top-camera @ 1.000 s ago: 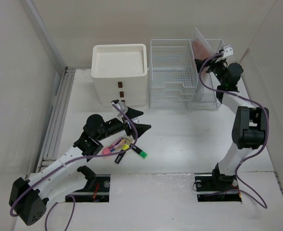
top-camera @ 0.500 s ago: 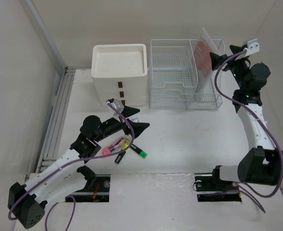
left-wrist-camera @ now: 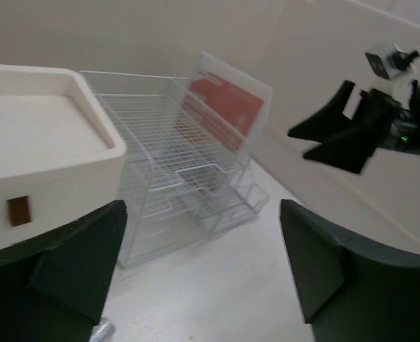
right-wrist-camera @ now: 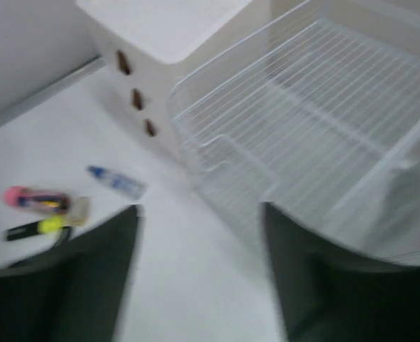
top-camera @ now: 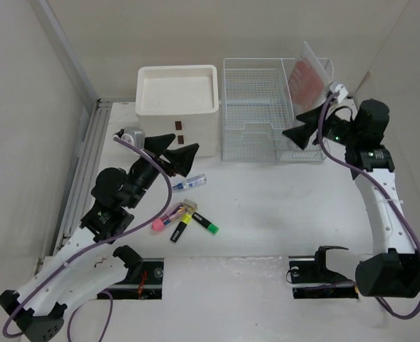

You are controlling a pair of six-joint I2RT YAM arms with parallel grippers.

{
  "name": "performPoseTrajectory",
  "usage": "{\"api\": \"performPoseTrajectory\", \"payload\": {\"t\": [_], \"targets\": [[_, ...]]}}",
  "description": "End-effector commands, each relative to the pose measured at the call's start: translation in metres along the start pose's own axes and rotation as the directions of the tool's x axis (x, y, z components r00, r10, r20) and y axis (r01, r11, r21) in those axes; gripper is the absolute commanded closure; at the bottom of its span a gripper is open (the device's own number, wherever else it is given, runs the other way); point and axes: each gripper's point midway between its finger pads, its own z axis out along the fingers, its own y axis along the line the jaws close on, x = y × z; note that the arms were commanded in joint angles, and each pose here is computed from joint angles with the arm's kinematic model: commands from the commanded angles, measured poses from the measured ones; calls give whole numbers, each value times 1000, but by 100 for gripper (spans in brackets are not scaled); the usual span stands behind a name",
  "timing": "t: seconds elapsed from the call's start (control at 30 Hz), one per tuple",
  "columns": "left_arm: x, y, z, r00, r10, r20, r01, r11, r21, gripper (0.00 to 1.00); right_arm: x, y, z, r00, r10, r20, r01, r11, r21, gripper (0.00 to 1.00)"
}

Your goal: Organize the desk

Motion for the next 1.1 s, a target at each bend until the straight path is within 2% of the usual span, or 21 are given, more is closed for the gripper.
{"api": "performPoseTrajectory", "payload": {"t": [0.0, 0.03, 0.1, 0.13, 0.17, 0.2, 0.23, 0.3, 0.33, 0.37, 0.47, 0.53, 0.57, 0.67, 0.87, 0.97, 1.07], "targets": [[-12, 30, 6, 1000, 22, 0, -22, 981, -193, 20, 40, 45, 1, 995, 77, -71, -87, 985, -146, 9], [-10, 48, 8, 999, 31, -11, -33, 956, -292, 28, 48, 50, 3, 991, 115, -71, -126, 976, -176, 0], [-2, 62, 15, 996, 51, -73, -74, 926, -370, 31, 55, 58, 8, 989, 129, -76, -142, 968, -205, 0], [16, 72, 26, 989, 64, -134, -114, 909, -401, 36, 51, 55, 8, 989, 128, -74, -140, 973, -184, 0], [20, 81, 29, 986, 69, -154, -131, 888, -441, 41, 51, 50, 12, 989, 128, -77, -138, 978, -158, 0], [18, 86, 34, 982, 71, -174, -146, 873, -465, 43, 44, 45, 14, 990, 121, -71, -130, 982, -139, 0], [34, 101, 43, 968, 78, -237, -188, 851, -491, 43, 47, 45, 19, 986, 138, -92, -149, 980, -134, 0], [51, 111, 52, 941, 82, -328, -236, 853, -466, 41, 45, 42, 24, 983, 149, -109, -163, 979, -126, 0], [49, 110, 60, 935, 96, -341, -249, 862, -441, 33, 45, 42, 26, 981, 162, -109, -176, 975, -133, 0], [64, 123, 64, 914, 94, -394, -278, 854, -440, 27, 46, 40, 29, 980, 169, -109, -182, 974, -133, 0], [82, 141, 66, 875, 86, -476, -321, 839, -439, 22, 63, 45, 27, 971, 199, -133, -222, 956, -190, 0], [81, 152, 62, 875, 75, -478, -321, 829, -457, 22, 70, 44, 21, 965, 222, -141, -247, 947, -205, 0], [93, 158, 57, 868, 66, -492, -322, 829, -457, 22, 68, 45, 21, 967, 214, -135, -240, 946, -219, 0], [84, 155, 56, 902, 60, -428, -254, 874, -414, 22, 68, 45, 18, 972, 199, -124, -223, 949, -222, 0], [84, 165, 53, 921, 18, -390, -205, 871, -445, 37, 73, 35, 13, 966, 223, -127, -246, 947, -207, 0], [95, 169, 53, 915, -2, -404, -199, 868, -454, 45, 76, 32, 13, 964, 232, -130, -256, 945, -206, 0], [98, 170, 53, 917, -11, -398, -189, 868, -458, 47, 75, 32, 13, 961, 241, -132, -264, 942, -205, 0]]}}
